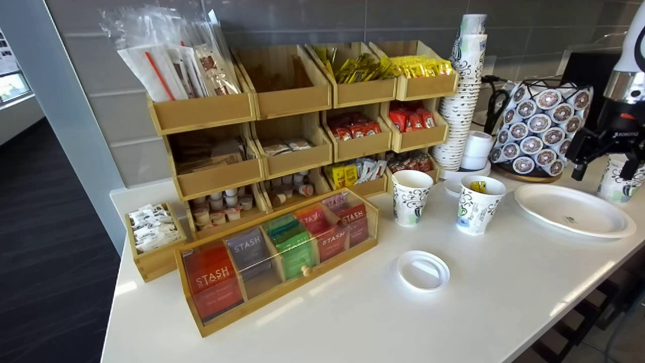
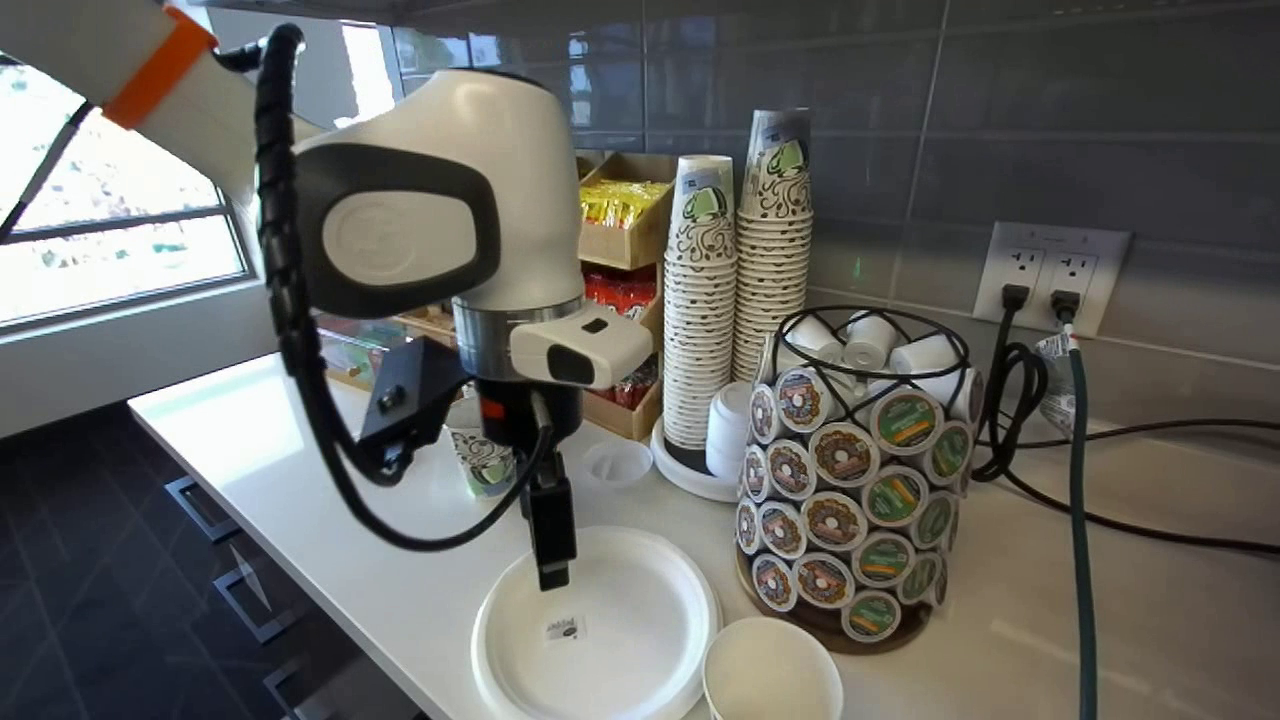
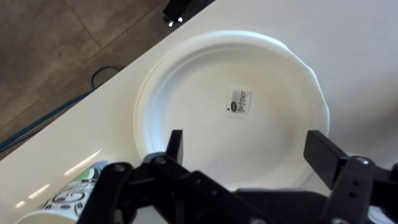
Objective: Shift the white sachet from the plate to the cup
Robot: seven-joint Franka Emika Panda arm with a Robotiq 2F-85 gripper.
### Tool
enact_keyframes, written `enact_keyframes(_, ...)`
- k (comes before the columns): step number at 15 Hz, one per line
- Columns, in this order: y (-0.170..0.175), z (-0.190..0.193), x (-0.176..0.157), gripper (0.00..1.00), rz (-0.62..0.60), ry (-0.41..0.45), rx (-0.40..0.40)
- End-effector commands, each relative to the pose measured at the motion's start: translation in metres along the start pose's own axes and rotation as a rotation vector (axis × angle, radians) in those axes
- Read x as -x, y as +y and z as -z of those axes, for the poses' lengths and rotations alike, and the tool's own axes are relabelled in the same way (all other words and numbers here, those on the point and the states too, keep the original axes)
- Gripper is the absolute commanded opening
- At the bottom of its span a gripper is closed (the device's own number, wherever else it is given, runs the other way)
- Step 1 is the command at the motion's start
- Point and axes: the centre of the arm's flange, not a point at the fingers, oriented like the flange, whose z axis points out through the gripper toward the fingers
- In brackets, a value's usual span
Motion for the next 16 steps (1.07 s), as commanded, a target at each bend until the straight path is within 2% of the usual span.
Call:
enact_keyframes(1,0.002,-0.044,0.01,1.0,-0.018,-0.019,-0.033)
enact_keyframes(6,0.002,-0.077,0.005,0.99,-0.074,0.021,-0.067)
enact_keyframes(7,0.001,-0.082,0.004,0.88,-0.082,0.024,-0.069)
enact_keyframes(9,0.0,-0.092,0.001,0.83,-0.091,0.031,-0.066)
enact_keyframes(10,0.001,-0.097,0.0,0.75,-0.098,0.038,-0.06)
enact_keyframes(11,0.002,-0.101,-0.002,0.76,-0.1,0.034,-0.058)
enact_keyframes(12,0.002,-0.105,-0.002,0.67,-0.101,0.041,-0.051)
enact_keyframes(13,0.003,-0.108,-0.002,0.66,-0.103,0.036,-0.053)
enact_keyframes(14,0.003,-0.111,-0.003,0.61,-0.107,0.042,-0.053)
enact_keyframes(15,0.003,-0.114,-0.004,0.5,-0.111,0.036,-0.06)
enact_keyframes(16,0.004,-0.117,-0.005,0.48,-0.116,0.036,-0.062)
